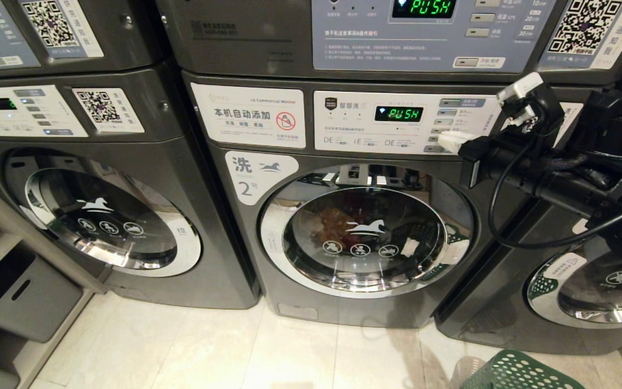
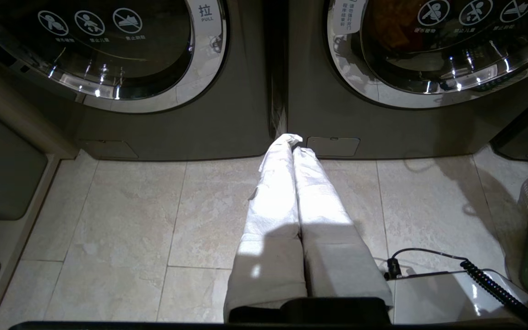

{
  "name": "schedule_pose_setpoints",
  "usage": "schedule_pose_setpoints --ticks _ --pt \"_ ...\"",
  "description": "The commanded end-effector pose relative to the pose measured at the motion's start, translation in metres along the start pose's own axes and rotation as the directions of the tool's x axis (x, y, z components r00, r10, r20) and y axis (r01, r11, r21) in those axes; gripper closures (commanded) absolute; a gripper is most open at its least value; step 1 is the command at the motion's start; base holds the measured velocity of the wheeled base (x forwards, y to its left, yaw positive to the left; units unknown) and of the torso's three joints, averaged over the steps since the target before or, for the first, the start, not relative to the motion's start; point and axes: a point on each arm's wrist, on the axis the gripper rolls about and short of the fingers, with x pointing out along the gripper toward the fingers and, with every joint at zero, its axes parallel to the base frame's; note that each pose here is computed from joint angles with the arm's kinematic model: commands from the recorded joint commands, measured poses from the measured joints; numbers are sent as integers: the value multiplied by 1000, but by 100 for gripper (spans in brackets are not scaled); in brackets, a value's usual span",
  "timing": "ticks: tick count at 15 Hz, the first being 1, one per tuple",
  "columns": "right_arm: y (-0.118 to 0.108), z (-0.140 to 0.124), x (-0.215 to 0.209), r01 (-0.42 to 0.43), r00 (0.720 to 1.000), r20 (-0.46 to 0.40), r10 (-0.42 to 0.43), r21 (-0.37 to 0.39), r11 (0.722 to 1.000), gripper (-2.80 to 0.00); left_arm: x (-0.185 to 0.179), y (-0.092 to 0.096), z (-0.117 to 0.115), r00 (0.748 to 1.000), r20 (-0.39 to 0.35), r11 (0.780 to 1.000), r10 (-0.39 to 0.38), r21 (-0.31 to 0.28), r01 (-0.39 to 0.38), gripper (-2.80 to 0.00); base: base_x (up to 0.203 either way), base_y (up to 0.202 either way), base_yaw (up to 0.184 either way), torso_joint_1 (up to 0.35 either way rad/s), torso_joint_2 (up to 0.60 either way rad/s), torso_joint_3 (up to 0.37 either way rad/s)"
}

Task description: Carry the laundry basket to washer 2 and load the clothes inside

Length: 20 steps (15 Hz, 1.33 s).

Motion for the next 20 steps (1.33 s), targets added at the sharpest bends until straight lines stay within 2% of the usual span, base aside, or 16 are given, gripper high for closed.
schedule_pose_setpoints --ticks 1,14,20 --pt "-4 3 2 8 1000 15 -8 -6 1000 0 0 0 0 1000 -1 1000 0 0 0 0 0 0 0 0 0 0" --pt "-3 -4 7 8 1000 1 -8 -4 1000 0 0 0 0 1000 -1 1000 0 0 0 0 0 0 0 0 0 0" --pt "-7 3 8 56 998 11 -56 -8 998 0 0 0 0 1000 -1 1000 0 0 0 0 0 0 0 0 0 0"
